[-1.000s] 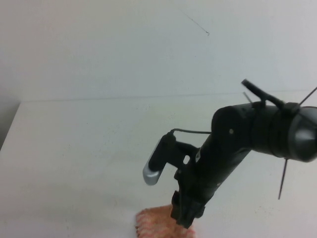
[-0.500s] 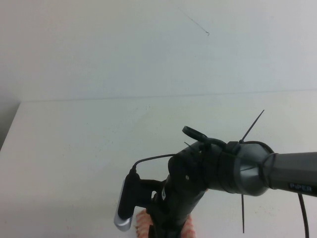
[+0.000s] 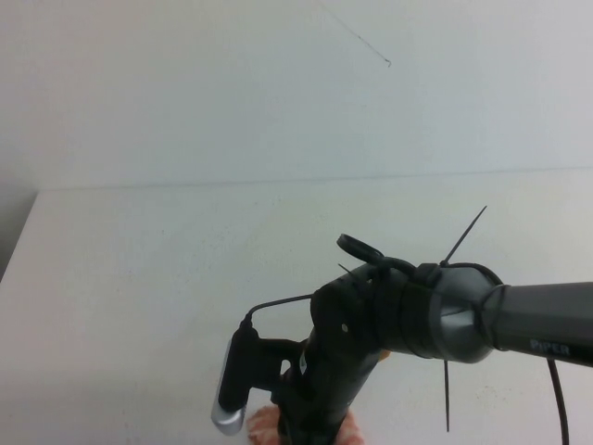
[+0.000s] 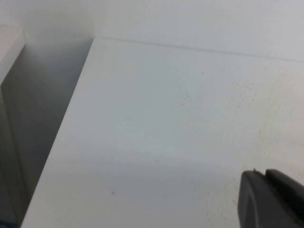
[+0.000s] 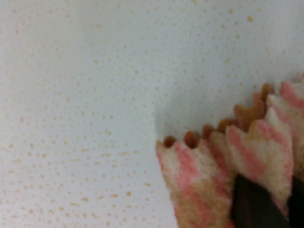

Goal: Wipe the table

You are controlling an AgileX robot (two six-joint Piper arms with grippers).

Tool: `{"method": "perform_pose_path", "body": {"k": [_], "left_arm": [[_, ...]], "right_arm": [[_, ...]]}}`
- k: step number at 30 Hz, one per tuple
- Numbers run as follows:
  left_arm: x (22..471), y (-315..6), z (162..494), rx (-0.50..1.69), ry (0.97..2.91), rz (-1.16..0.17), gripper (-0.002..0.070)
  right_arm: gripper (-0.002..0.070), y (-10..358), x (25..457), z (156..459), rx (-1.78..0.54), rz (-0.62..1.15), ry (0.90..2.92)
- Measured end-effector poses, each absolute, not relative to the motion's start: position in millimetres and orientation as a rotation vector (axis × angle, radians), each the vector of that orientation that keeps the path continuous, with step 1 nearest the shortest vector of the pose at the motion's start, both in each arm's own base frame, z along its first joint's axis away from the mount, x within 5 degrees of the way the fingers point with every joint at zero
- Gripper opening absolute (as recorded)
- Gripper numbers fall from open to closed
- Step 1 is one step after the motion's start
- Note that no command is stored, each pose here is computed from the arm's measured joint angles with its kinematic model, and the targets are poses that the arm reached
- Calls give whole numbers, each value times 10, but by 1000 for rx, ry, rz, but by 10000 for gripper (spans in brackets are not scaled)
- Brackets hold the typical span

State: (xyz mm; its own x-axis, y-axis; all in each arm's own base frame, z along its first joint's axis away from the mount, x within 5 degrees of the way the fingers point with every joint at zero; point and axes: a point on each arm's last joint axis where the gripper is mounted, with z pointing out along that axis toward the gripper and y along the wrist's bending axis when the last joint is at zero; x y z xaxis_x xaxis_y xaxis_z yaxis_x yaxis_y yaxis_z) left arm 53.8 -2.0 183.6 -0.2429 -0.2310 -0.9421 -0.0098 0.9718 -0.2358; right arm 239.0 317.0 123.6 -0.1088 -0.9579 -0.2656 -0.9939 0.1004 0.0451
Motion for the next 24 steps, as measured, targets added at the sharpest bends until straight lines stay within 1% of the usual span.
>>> {"method": "perform_pose_path", "body": {"k": [3, 6, 9, 12, 15, 18, 20, 22, 24], "left_arm": [[538, -20, 1836, -177, 1808, -209, -1], [538, -20, 1836, -177, 1808, -209, -1], [538, -20, 1836, -177, 1808, -209, -1], [538, -20, 1836, -177, 1808, -209, -1], [538, -20, 1836, -177, 1808, -209, -1], [538, -20, 1836, -176, 1808, -207, -1], [538, -20, 1836, -176, 1808, -207, -1], [538, -20, 1836, -176, 1808, -207, -1], [538, -20, 1836, -176, 1808, -207, -1]], "right_arm": [[-3, 3216, 2387, 1254, -1903, 383, 2220], [-3, 3266, 2452, 1330, -1891, 356, 2178], [-3, 3295, 2562, 1508, -1878, 251, 2144], [-3, 3291, 2682, 1805, -1835, 139, 2110], [-3, 3221, 2819, 2112, -1718, 19, 2109], [-3, 2958, 3044, 2394, -1532, -116, 2139], [-3, 2694, 3233, 2531, -1334, -141, 2222], [-3, 2420, 3404, 2558, -1150, -125, 2342], [-3, 2154, 3549, 2510, -1012, -80, 2451]]}}
